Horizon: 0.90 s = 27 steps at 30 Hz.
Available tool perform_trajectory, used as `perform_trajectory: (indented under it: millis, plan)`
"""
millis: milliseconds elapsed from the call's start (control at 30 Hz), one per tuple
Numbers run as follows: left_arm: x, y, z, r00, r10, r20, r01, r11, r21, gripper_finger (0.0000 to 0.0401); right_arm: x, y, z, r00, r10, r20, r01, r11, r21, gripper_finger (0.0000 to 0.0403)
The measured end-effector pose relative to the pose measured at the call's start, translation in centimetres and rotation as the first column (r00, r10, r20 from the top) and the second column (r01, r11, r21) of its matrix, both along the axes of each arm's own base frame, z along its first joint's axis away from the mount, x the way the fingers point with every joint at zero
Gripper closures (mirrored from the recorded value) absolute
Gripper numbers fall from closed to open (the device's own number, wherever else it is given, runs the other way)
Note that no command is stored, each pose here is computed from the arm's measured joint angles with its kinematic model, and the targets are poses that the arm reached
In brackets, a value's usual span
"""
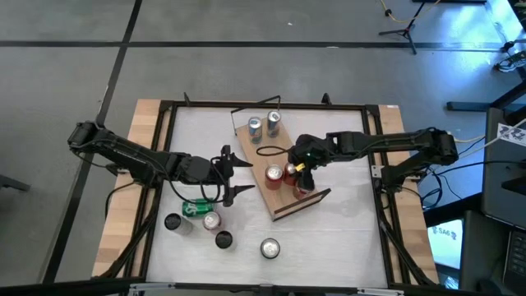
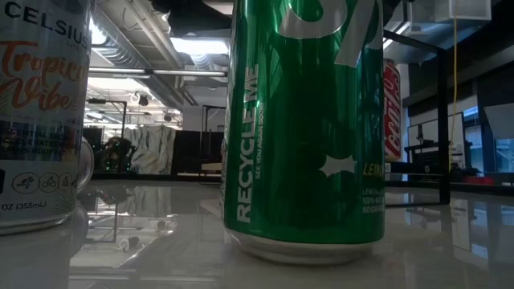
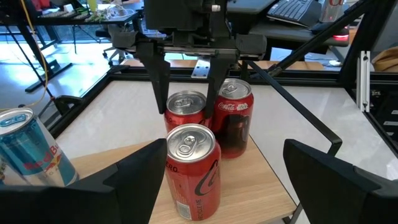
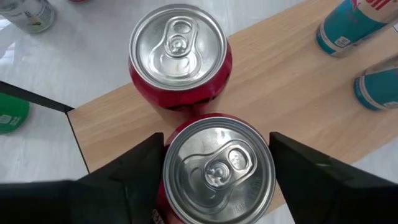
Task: Place canned beverage on shelf
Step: Put the red and black soda can on the shelf aligned with the other red and black soda can
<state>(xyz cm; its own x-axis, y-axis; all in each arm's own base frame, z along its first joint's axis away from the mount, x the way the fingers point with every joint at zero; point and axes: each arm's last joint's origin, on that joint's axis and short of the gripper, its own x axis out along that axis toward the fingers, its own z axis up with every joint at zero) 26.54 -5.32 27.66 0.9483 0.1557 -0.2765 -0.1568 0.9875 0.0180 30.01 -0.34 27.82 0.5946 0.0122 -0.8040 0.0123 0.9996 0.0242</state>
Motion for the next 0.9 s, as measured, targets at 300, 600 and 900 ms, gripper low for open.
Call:
perform_trajectory:
  millis: [300,600,900]
  plan:
    - [0.0,0.0,0.01,1.0,0.0,0.0,0.0,1.0,0.0,0.009,0.0,0.0,0.0,1.0,-0.001,0.0,0.001,1.0,-0.001,0.0126]
    - [0.01,0.0,0.0,1.0,0.0,0.0,0.0,1.0,0.0,0.009,0.01,-0.01,0.0,1.0,-0.001,0.001,0.001,1.0,-0.002,0.0125]
    - [0.0,0.0,0.02,1.0,-0.001,0.0,0.001,1.0,0.0,0.009,0.01,0.0,0.01,1.0,0.0,0.002,0.0,1.0,-0.002,0.0125]
